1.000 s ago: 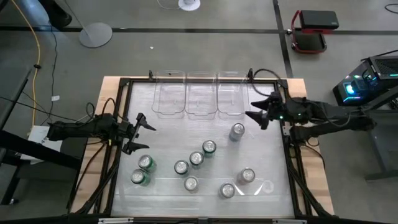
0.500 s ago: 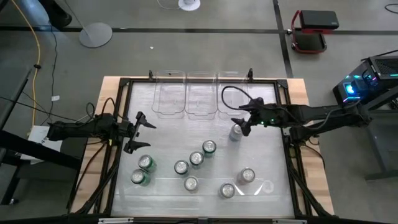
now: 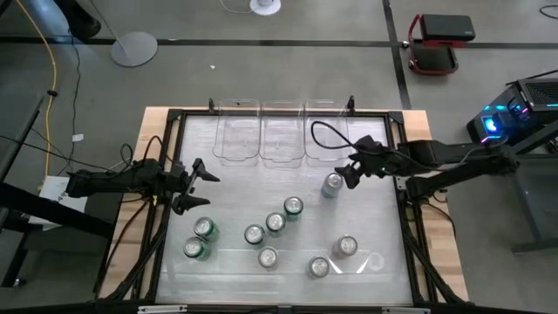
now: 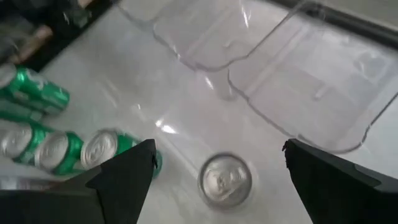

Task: Sort soda cans
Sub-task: Put the blue-white soda can into the right transparent bin

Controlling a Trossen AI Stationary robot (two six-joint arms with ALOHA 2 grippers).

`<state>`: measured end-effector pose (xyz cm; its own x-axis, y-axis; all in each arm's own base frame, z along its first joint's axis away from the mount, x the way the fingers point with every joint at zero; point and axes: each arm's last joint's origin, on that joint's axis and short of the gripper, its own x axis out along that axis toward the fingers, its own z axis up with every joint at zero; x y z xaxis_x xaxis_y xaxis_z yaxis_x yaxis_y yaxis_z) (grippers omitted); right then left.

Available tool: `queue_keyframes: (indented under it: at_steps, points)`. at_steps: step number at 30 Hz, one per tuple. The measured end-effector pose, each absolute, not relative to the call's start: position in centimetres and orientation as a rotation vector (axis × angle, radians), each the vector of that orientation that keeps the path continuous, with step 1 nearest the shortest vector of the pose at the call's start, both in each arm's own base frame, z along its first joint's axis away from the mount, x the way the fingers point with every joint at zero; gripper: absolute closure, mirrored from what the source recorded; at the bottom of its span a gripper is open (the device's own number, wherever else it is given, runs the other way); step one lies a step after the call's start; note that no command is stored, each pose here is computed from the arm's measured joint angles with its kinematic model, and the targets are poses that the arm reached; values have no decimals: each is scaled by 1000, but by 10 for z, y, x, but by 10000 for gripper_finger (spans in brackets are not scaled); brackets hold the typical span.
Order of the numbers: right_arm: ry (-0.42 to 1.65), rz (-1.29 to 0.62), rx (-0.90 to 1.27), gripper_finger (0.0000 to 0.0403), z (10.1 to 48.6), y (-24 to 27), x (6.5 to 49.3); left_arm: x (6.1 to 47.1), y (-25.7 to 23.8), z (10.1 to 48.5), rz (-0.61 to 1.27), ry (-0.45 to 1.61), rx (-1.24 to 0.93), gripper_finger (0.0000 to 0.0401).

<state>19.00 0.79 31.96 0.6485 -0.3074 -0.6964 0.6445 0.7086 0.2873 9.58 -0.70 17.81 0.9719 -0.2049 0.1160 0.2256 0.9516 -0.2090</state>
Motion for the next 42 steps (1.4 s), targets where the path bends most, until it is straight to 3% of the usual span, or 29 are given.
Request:
queue_keyframes:
  at_steps: [10, 19, 23, 31, 42]
  points:
    - [853, -633, 503, 57, 320, 15, 242, 96, -7, 177, -222, -72, -304, 41]
    - [1087, -380, 321, 57, 293, 13, 275, 96, -7, 174, -217, -42, -315, 41]
    - [1187, -291, 282, 57, 287, 15, 278, 96, -7, 174, -217, -43, -304, 41]
    - [1231, -335, 158, 57, 279, 15, 272, 96, -7, 174, -215, -43, -270, 41]
    - [1294, -384, 159, 57, 240, 3, 264, 96, -7, 174, -215, -42, -278, 41]
